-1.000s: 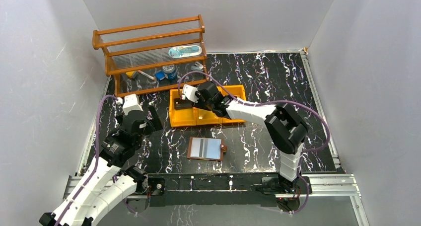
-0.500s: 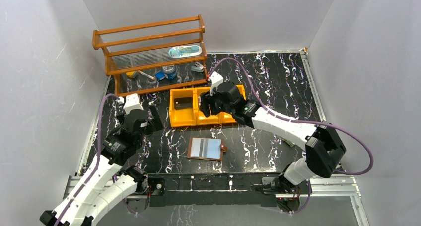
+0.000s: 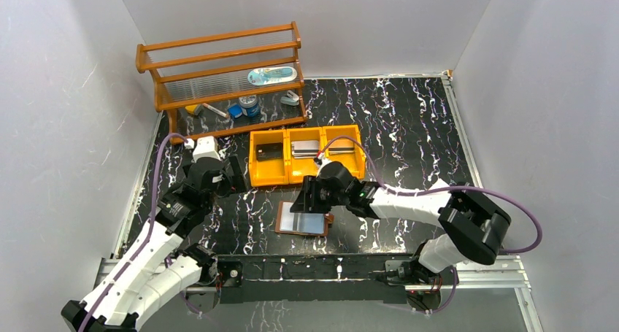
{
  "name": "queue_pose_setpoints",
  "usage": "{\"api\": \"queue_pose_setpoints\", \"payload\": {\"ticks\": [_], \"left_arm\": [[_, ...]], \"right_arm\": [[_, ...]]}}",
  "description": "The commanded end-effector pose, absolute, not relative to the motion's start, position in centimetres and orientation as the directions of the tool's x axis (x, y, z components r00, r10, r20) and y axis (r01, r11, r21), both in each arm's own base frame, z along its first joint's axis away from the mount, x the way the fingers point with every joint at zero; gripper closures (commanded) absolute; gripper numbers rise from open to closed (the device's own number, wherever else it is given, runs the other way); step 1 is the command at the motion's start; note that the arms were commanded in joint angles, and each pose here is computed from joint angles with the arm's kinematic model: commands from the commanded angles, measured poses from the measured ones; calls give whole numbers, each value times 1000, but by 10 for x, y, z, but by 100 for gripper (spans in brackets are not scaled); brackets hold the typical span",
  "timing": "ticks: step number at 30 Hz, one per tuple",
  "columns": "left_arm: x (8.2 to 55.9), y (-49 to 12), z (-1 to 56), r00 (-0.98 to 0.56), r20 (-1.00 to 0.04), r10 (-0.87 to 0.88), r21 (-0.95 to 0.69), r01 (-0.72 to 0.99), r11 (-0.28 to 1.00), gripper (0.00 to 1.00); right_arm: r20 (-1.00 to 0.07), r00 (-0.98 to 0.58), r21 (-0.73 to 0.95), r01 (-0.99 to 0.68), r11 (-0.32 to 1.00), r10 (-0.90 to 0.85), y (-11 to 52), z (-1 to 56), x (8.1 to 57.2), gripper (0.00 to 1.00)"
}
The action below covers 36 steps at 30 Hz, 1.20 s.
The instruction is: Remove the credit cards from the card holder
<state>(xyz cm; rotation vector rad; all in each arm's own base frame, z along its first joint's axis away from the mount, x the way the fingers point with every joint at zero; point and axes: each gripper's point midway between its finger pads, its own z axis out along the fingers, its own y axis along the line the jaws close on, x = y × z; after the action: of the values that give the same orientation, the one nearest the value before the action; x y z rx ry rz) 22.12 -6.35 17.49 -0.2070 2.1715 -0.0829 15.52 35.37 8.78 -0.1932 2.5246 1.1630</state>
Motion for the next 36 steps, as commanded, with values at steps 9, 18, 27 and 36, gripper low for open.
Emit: {"api": "queue_pose_setpoints", "payload": {"ticks": [9, 18, 27, 36], "left_arm": [[217, -116, 159, -657, -746, -108, -249, 125, 960, 21], [185, -189, 118, -861, -484, -153, -578, 184, 795, 37], [167, -207, 86, -933, -350, -84, -633, 169, 756, 48], [160, -214, 58, -957, -289, -35, -620, 159, 769, 56]], "right_arm": [[-292, -944, 755, -127, 643, 156, 366, 74, 149, 50], [-242, -960, 767, -102, 634, 139, 364, 48, 140, 55], [-178, -967, 797, -32, 603, 184, 359, 34, 140, 62], [-134, -959, 793, 47, 608, 250, 347, 23, 143, 63]]}}
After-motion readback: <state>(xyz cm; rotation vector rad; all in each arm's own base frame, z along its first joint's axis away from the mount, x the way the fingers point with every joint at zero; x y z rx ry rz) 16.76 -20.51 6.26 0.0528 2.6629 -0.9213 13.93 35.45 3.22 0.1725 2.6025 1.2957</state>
